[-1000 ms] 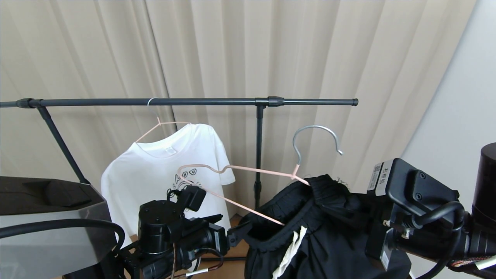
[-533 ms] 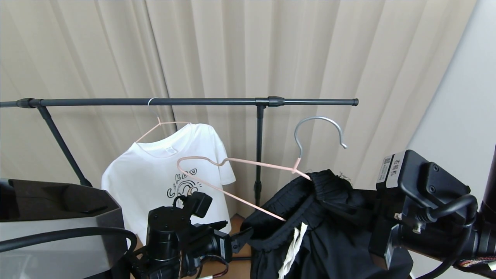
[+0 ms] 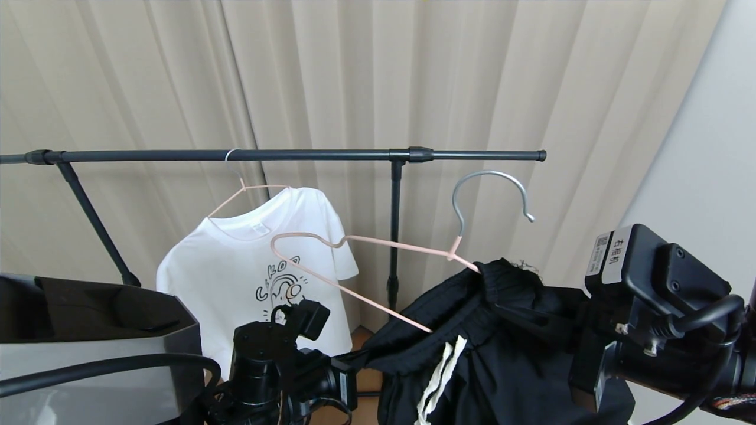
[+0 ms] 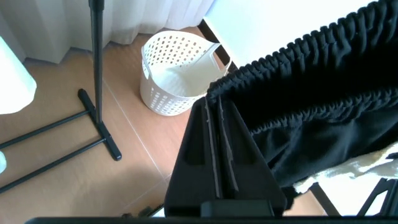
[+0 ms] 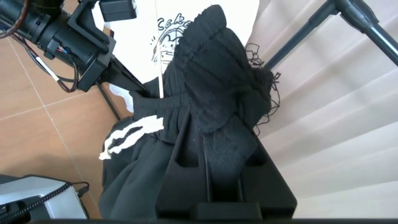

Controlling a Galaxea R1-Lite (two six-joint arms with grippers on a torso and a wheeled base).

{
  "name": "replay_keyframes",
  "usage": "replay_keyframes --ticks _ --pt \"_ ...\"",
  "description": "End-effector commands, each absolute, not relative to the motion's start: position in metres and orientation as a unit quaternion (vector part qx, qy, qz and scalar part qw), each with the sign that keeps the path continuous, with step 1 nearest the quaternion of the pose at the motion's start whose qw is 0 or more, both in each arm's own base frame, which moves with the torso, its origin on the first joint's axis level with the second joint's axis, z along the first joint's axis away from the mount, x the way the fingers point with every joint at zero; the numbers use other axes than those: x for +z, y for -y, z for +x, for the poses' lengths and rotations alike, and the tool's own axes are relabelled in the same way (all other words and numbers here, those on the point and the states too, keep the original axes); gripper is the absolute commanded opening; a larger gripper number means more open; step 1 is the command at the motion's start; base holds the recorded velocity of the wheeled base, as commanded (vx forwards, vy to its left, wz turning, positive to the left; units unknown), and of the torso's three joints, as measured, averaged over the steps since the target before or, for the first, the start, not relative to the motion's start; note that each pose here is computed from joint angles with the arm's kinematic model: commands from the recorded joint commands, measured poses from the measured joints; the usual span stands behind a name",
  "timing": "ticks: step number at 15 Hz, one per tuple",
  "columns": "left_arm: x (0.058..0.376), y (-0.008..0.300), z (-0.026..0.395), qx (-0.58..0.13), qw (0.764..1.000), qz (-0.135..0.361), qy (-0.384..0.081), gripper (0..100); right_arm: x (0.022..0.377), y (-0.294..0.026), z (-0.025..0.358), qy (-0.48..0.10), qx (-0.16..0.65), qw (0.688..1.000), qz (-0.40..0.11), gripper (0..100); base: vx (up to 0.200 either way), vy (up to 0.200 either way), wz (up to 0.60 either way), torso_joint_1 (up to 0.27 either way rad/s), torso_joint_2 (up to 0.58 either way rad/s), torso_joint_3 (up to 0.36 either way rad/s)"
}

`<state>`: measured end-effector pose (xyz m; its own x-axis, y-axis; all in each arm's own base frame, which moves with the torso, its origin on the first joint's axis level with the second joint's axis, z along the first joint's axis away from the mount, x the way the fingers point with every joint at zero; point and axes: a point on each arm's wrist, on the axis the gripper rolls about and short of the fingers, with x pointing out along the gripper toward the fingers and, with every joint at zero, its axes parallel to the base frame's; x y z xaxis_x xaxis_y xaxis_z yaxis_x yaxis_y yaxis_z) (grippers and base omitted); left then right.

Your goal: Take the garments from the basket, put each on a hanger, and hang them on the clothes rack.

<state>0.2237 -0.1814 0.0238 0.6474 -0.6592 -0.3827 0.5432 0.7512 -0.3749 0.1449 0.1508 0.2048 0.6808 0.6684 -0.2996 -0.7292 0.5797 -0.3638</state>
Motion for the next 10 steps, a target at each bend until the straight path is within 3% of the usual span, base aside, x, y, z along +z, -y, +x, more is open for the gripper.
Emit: replay_keyframes --ticks 1,10 --pt "0.026 0.179 0.225 -0.330 0.903 -0.116 -0.251 0 0.206 -0.148 0.146 -0.063 0.388 0.890 -0.232 0 0.000 0.000 0.00 0.000 0.00 0.000" --pt "0.058 0.152 0.240 -0.299 0.928 -0.118 -0.186 0 0.195 -0.132 0.159 -0.095 0.365 0.895 -0.238 0 0.000 0.000 0.00 0.000 0.00 0.000"
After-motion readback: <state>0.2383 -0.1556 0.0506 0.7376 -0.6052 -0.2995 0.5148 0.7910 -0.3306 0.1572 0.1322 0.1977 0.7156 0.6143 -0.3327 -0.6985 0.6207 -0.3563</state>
